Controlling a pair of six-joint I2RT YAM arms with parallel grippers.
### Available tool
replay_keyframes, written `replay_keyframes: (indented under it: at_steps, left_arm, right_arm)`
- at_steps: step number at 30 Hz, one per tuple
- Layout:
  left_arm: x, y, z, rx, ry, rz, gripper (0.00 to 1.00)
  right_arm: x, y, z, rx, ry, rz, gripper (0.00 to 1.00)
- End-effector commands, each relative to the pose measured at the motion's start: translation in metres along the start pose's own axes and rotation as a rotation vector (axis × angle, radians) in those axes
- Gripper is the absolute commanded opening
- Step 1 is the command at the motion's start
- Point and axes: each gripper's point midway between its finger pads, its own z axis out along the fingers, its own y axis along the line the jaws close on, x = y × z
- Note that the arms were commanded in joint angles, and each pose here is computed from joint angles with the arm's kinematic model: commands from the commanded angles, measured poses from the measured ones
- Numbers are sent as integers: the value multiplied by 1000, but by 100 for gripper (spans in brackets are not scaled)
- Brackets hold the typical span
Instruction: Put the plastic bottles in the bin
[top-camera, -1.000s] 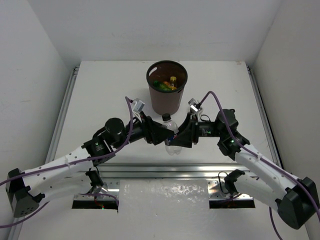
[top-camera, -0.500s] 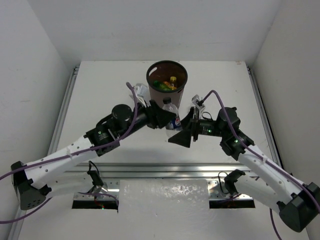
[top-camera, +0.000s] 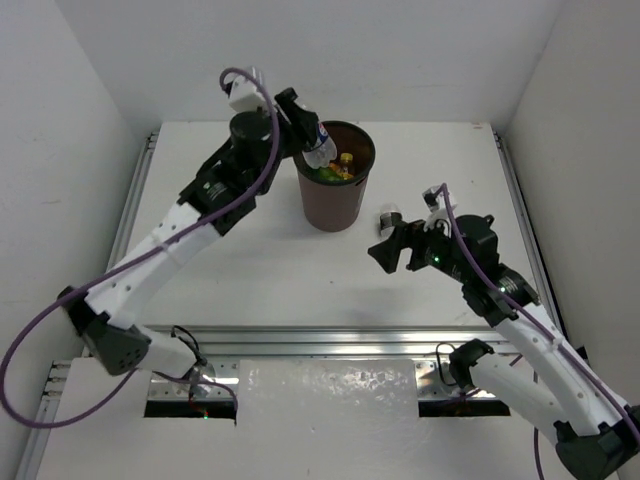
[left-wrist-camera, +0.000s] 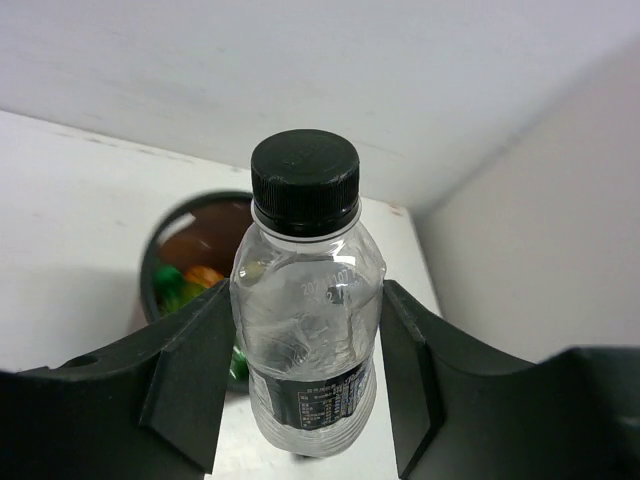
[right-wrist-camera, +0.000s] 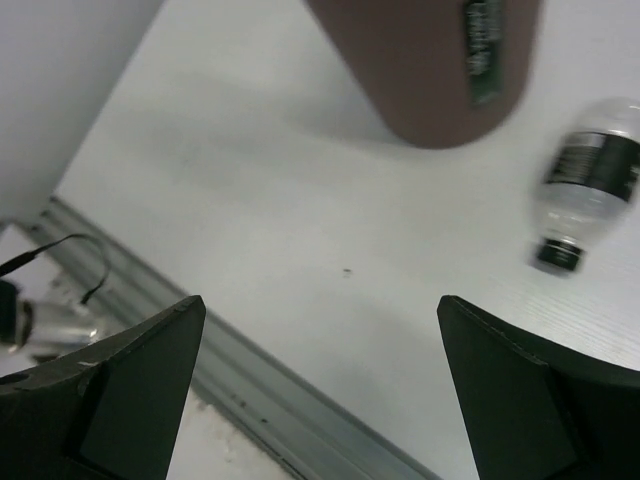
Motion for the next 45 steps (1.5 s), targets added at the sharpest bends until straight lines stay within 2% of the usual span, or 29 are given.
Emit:
replay_keyframes:
  at_steps: [1, 5, 7, 11, 12, 14, 16, 20, 25, 27, 28, 29, 31, 35, 37, 38, 40, 42, 44, 45]
  left_arm:
    - [9, 31, 39, -149, 6, 103, 5]
    - [24, 50, 74, -208, 54, 123, 23]
    - [36, 47, 86, -179, 86, 123, 30]
    - [52, 45, 102, -181, 144, 154, 71]
    - [49, 40, 106, -174, 142, 148, 75]
    - [41, 33, 102, -153, 136, 143, 90]
    - [32, 24, 96, -112, 129, 130, 100]
    - [0, 9, 52, -49, 119, 87, 100]
    - [-14, 32, -26, -18, 87, 41, 100]
    - [-10, 51, -67, 4, 78, 36, 100]
    - [11, 66, -74, -15, 118, 48, 100]
    - [-1, 68, -98, 15, 81, 32, 100]
    - [18, 88, -113, -10, 122, 58, 100]
    - [26, 112, -146, -38, 140, 87, 100]
    - [33, 124, -156, -63, 157, 99, 100]
    - [34, 126, -158, -67, 159, 101, 100]
    - [41, 128, -163, -55, 174, 101, 100]
    - [47, 127, -161, -35, 189, 101, 100]
    - [73, 122, -152, 0, 265, 94, 100]
    - [77, 116, -151, 37, 277, 85, 100]
  right_arm:
    - [-12, -39, -19, 238, -53, -31, 99]
    - [-2, -68, -24, 400, 48, -13, 99]
    - [-3, -71, -22, 406, 61, -29, 99]
    - [-3, -79, -12, 408, 73, -33, 99]
    - [-1, -84, -6, 420, 101, -29, 99]
    - [-3, -95, 1, 442, 115, -6, 99]
    - [5, -108, 17, 460, 162, 14, 99]
    - [7, -136, 53, 519, 206, 14, 99]
    - [16, -172, 89, 538, 177, 28, 94]
    - [19, -182, 98, 538, 165, 24, 93]
    - [21, -190, 109, 537, 155, 14, 92]
    - [22, -194, 115, 534, 162, -5, 92]
    - [22, -201, 127, 530, 164, -21, 90]
    - [43, -221, 153, 527, 250, -43, 85]
    - [51, -226, 158, 517, 277, -51, 80]
    - [58, -227, 160, 507, 294, -48, 71]
    - [67, -227, 158, 496, 292, -53, 64]
    - [60, -222, 151, 495, 257, -61, 46]
    - [63, -208, 128, 496, 232, -28, 36]
    - [43, -200, 123, 480, 178, -40, 35]
